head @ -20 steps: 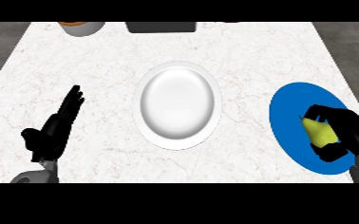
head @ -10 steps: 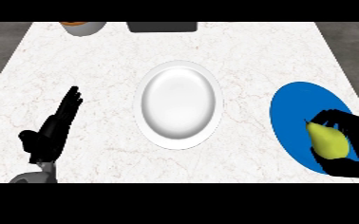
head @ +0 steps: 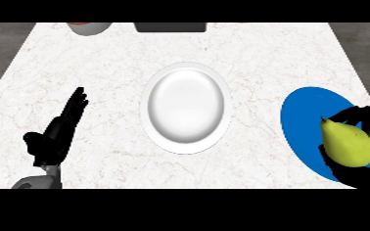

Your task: Pick the pear from the plate and place it in the plate

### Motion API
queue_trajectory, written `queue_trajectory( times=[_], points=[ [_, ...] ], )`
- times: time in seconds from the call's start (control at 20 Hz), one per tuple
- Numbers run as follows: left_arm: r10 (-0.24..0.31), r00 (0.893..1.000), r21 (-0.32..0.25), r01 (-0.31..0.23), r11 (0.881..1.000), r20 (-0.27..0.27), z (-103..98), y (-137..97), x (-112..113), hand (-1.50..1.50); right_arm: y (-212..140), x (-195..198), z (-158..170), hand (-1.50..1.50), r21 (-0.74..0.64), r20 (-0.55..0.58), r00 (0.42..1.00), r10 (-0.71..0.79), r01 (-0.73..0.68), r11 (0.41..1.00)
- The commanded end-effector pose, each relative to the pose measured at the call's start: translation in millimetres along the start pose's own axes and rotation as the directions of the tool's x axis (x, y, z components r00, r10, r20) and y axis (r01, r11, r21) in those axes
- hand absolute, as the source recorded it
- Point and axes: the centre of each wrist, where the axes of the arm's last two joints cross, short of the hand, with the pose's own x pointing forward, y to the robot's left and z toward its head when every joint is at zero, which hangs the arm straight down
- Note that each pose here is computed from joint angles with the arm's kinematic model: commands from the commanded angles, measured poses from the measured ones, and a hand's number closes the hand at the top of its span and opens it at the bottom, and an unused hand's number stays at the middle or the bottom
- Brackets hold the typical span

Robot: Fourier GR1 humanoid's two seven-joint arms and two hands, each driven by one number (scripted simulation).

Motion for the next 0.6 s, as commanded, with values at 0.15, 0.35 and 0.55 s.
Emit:
queue_trajectory(
  times=[0.15,0.35,0.55],
  points=[
    [0.019,1.000,-0.036,-0.018,0.999,0.006,13.8,-16.5,-0.8,0.00,18.9,52.2,-36.1,1.50,0.010,0.030,0.998,-0.047,0.047,0.999],
    [-0.008,1.000,-0.006,0.008,1.000,-0.002,-6.7,-0.1,14.7,0.00,25.2,78.3,-65.8,1.50,0.065,0.062,0.996,-0.057,0.053,0.996],
    [-0.001,1.000,-0.015,0.001,1.000,0.012,-0.3,-4.0,1.2,0.00,54.1,95.8,-66.8,1.50,0.126,0.072,0.992,-0.102,0.092,0.988]
  ],
)
